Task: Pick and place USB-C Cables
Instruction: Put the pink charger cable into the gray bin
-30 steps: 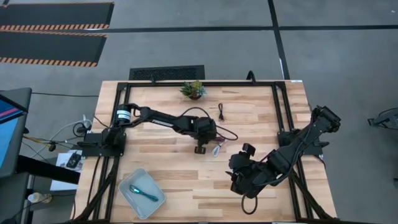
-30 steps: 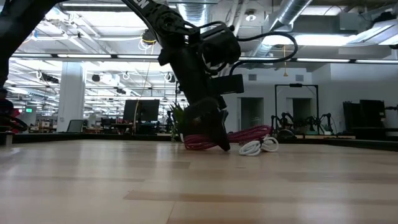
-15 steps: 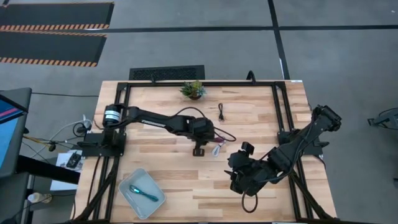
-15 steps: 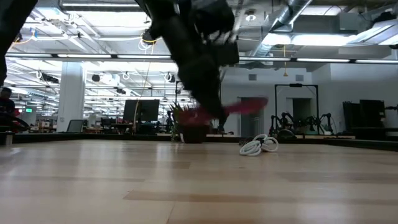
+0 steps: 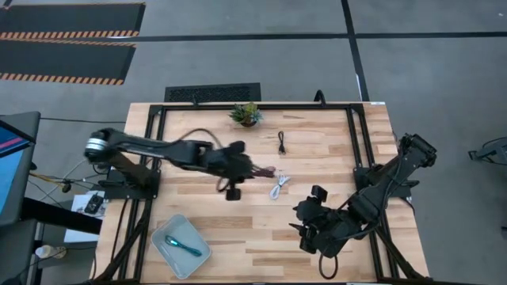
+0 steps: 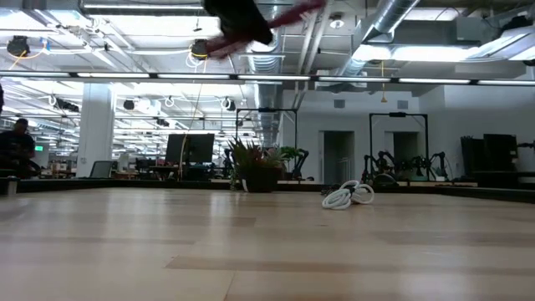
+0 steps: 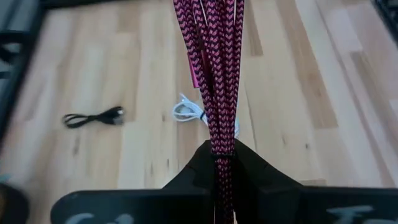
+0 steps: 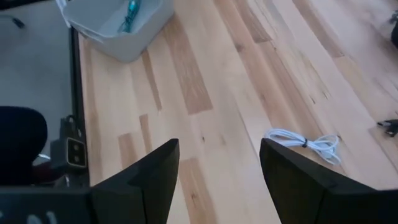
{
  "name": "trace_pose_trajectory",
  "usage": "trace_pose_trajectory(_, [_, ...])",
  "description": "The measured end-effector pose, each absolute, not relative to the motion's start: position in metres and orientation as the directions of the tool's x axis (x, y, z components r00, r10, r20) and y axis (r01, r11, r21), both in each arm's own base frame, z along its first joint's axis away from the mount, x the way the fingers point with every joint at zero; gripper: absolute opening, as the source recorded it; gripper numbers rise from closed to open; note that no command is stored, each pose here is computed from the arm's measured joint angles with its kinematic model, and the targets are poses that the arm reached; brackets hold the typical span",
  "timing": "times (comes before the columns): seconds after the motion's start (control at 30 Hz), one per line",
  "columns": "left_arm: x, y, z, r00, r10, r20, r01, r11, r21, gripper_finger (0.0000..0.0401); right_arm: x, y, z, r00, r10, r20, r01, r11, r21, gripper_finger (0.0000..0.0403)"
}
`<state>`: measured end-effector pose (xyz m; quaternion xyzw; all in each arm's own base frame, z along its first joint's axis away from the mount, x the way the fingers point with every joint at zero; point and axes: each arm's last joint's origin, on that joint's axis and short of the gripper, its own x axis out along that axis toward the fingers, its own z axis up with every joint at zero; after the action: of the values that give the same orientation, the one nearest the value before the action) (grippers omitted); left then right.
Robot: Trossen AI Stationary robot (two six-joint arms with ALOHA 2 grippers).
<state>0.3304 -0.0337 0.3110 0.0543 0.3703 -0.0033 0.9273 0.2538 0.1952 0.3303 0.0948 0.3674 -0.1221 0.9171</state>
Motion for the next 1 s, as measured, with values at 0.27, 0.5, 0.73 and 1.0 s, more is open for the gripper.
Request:
trace_pose_trajectory(0.27, [0.241, -0.057, 0.329, 0.888, 0.072, -0.454, -0.078, 0.997, 0.006, 0.0004, 0.264, 0.195, 0.335, 0.775, -0.23, -0.589, 0.358, 0.927, 0.109, 0.0249])
trace_pose_trajectory(0.5, [0.188, -0.065, 0.315, 0.985, 0.043, -0.168, -0.068, 0.987, -0.145, 0.0004, 0.316, 0.196, 0.327, 0.867, -0.233, -0.44, 0.31, 0.944, 0.111, 0.0249])
trace_pose_trajectory(0.73, [0.154, -0.074, 0.31, 1.0, -0.001, -0.003, 0.0, 0.98, -0.197, 0.0004, 0.372, 0.19, 0.317, 0.94, -0.26, -0.223, 0.287, 0.953, 0.098, 0.0249])
trace_pose_trajectory(1.0, [0.134, -0.088, 0.301, 0.999, 0.044, -0.006, -0.044, 0.987, -0.156, 0.0006, 0.42, 0.159, 0.295, 0.942, -0.324, -0.087, 0.334, 0.926, 0.173, 0.0249])
